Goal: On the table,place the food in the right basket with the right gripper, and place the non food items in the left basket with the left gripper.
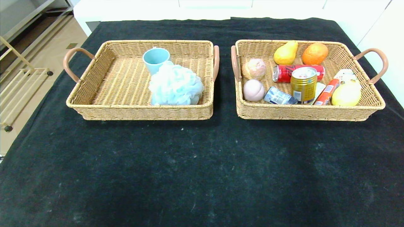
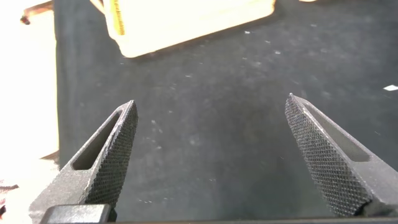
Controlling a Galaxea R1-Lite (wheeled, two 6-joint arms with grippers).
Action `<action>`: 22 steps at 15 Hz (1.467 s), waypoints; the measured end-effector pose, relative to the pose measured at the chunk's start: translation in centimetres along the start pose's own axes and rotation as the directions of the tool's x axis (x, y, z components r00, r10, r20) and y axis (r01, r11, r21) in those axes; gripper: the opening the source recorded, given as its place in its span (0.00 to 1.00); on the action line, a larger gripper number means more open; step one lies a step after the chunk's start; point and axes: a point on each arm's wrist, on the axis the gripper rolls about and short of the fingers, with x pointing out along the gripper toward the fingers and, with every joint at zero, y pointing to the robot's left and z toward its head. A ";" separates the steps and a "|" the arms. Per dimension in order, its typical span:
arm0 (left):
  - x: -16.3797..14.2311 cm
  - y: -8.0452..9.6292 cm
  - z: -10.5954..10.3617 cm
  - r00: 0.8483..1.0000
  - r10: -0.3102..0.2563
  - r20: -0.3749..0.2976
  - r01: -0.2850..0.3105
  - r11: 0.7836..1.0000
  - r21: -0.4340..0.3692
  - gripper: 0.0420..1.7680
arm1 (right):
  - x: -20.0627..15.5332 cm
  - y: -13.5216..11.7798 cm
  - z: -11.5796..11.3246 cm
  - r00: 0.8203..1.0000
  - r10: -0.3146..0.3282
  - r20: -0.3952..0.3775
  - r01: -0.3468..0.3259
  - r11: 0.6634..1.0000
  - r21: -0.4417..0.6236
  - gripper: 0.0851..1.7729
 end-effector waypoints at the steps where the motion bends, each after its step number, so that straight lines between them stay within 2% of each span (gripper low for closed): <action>1: -0.4 -0.1 -0.2 1.000 -0.002 0.009 0.002 1.000 0.001 0.97 | 0.1 0.0 -0.4 1.000 -0.009 -0.006 0.009 1.000 0.008 0.96; 4: -1.1 -0.4 -0.8 1.000 0.006 0.024 -0.006 1.000 0.004 0.97 | -0.2 -0.3 -0.6 1.000 -0.028 0.011 0.028 1.000 0.000 0.96; 6: -1.6 -0.7 -1.4 1.000 0.007 0.008 -0.007 1.000 0.001 0.97 | -0.4 -0.8 -0.9 0.999 -0.040 0.016 0.040 0.999 -0.008 0.96; 9: -1.8 -1.3 -2.8 1.000 0.016 0.003 -0.016 1.000 0.000 0.97 | -0.2 -0.8 -2.7 0.999 -0.035 -0.002 0.035 0.999 -0.006 0.96; 11: -1.7 -1.5 -3.9 0.999 0.020 0.033 -0.020 1.000 0.005 0.97 | -0.3 -0.7 -4.0 0.999 -0.042 0.002 0.042 0.999 -0.006 0.96; 13: -1.2 -1.7 -5.1 0.996 0.033 0.086 -0.034 0.999 0.014 0.97 | 0.0 -0.6 -4.8 0.996 -0.053 0.078 0.055 0.998 -0.017 0.96; 15: 0.0 -1.7 -6.4 0.983 0.071 0.172 -0.075 0.997 0.019 0.97 | 0.9 -0.8 -5.2 0.975 -0.079 0.208 0.088 0.996 -0.034 0.96; 18: 2.5 -1.4 -8.8 0.955 0.180 0.236 -0.181 0.983 -0.017 0.97 | 2.8 -1.3 -6.8 0.930 -0.219 0.296 0.230 0.973 -0.003 0.96; 19: 3.5 -1.3 -9.9 0.948 0.204 0.244 -0.203 0.979 -0.027 0.97 | 3.4 -1.4 -7.5 0.918 -0.247 0.310 0.258 0.966 0.007 0.96; 20: 4.2 -1.3 -11.0 0.948 0.221 0.231 -0.219 0.975 -0.035 0.97 | 4.1 -1.5 -8.2 0.907 -0.271 0.321 0.282 0.959 0.015 0.96; 22: 5.5 -1.4 -13.1 0.954 0.235 0.187 -0.230 0.972 -0.047 0.97 | 5.0 -1.7 -9.4 0.886 -0.295 0.356 0.308 0.951 0.023 0.96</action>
